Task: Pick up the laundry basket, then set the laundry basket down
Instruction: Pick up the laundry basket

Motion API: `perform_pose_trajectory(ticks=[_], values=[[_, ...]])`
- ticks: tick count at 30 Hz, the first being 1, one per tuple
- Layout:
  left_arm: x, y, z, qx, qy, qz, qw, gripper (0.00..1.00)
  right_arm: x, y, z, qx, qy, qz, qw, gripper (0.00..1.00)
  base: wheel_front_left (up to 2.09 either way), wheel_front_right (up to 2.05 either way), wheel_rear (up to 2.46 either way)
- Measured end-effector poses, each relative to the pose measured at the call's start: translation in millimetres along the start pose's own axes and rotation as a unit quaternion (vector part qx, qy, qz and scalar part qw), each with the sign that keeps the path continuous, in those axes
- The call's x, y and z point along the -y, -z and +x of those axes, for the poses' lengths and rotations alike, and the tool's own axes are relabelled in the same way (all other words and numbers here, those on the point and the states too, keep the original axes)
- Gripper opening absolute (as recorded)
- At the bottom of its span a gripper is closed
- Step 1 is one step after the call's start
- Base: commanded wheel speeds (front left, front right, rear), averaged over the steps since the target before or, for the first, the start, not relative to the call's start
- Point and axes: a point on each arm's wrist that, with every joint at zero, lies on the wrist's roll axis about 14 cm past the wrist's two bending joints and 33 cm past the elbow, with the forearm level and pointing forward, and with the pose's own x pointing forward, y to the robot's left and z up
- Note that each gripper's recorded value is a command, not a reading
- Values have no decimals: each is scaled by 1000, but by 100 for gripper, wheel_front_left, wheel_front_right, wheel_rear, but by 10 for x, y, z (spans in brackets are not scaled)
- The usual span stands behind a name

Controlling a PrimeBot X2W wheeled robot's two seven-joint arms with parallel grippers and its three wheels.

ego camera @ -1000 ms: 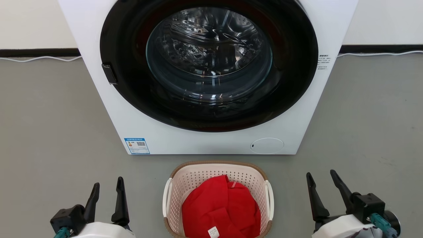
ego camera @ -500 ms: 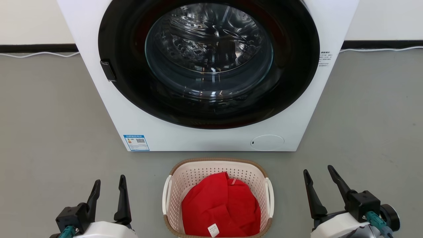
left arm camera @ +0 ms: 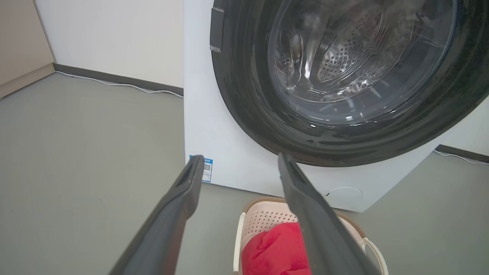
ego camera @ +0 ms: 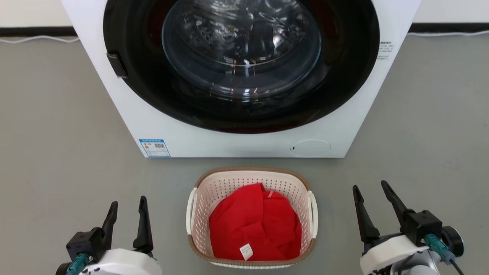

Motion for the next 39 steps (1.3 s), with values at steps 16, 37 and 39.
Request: perform_pose_trajectory(ticks=[16, 37, 39], values=[[103, 358, 301, -55, 19, 5, 998, 100, -32, 261, 328, -39, -9, 10, 999, 100, 0, 0, 0], [281, 1420, 940, -205, 53, 10, 977, 100, -132, 1303, 899, -181, -30, 29, 983, 100, 0, 0, 0], [255, 1540, 974, -222, 49, 13, 974, 100, -145, 1403, 946, -194, -33, 29, 980, 100, 0, 0, 0]])
